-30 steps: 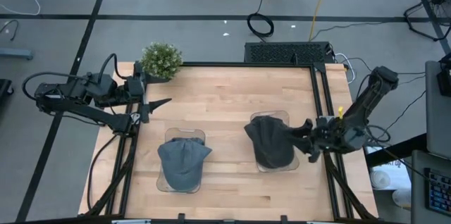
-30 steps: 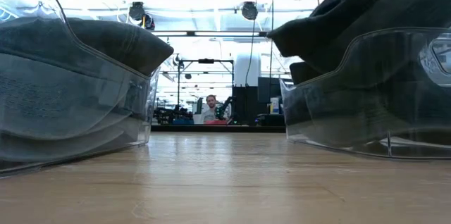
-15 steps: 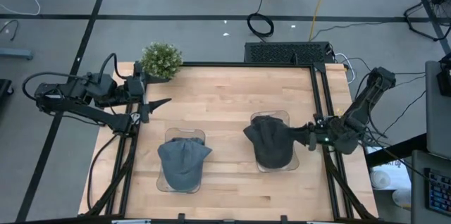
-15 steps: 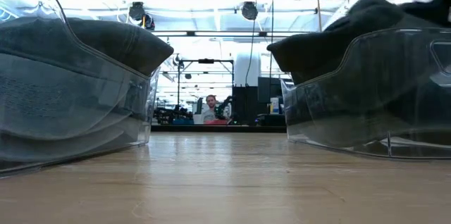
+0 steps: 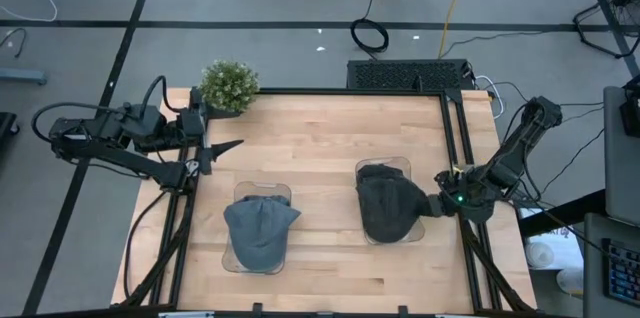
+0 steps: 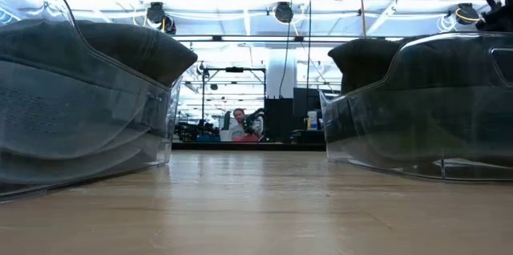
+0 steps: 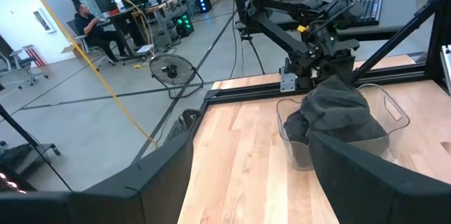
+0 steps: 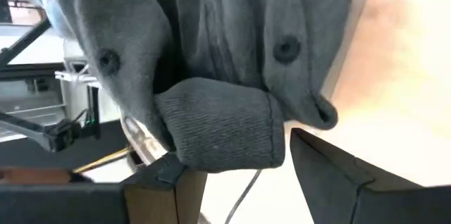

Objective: Pick & Place hat
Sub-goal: Put the black cap into the right transparent bin, then return to Home Position

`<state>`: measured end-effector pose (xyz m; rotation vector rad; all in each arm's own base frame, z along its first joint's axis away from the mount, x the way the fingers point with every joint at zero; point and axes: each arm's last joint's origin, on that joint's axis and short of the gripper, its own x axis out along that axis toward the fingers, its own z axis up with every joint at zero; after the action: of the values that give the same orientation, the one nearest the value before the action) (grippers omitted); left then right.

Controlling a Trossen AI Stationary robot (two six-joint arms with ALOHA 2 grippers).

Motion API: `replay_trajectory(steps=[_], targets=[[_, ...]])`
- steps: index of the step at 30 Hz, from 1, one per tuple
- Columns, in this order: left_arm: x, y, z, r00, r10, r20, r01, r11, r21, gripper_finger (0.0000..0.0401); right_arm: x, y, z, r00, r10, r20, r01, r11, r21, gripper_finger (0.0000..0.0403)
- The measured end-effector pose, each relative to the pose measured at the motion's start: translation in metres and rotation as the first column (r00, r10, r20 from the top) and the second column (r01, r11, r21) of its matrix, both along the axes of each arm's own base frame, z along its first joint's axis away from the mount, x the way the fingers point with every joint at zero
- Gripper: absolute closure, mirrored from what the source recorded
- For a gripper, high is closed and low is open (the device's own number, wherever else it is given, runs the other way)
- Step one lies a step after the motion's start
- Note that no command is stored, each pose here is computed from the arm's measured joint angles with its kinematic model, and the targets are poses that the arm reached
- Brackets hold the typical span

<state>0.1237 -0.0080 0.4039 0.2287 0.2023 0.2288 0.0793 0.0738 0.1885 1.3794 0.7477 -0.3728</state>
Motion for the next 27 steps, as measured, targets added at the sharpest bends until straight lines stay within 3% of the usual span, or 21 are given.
replay_trajectory(steps=[6,14,19,21,23,27], targets=[[0.0,0.0,0.0,1.0,0.0,0.0,0.0,1.0,0.0,0.0107,0.002,0.003,0.003,0.999,0.016,0.034,-0.017,1.0,0.025,0.0216],[0.0,0.0,0.0,1.0,0.0,-0.001,0.0,1.0,0.0,0.0107,0.006,0.014,0.016,0.977,0.18,0.112,-0.198,0.965,0.172,0.0216],[0.0,0.0,0.0,1.0,0.0,-0.002,0.0,1.0,0.0,0.0107,0.006,0.016,0.016,0.968,0.222,0.114,-0.24,0.954,0.181,0.0216],[0.0,0.0,0.0,1.0,-0.003,-0.002,0.003,1.0,-0.005,0.0107,0.008,0.018,0.021,0.944,0.27,0.187,-0.297,0.945,0.139,0.0216],[0.0,0.0,0.0,1.0,-0.008,0.003,0.008,1.0,-0.015,0.0107,0.011,0.021,0.03,0.888,0.331,0.321,-0.362,0.931,0.041,0.0216],[0.0,0.0,0.0,1.0,-0.02,-0.007,0.02,1.0,0.013,0.0107,0.014,0.019,0.051,0.718,0.439,0.54,-0.319,0.897,-0.305,0.0216]])
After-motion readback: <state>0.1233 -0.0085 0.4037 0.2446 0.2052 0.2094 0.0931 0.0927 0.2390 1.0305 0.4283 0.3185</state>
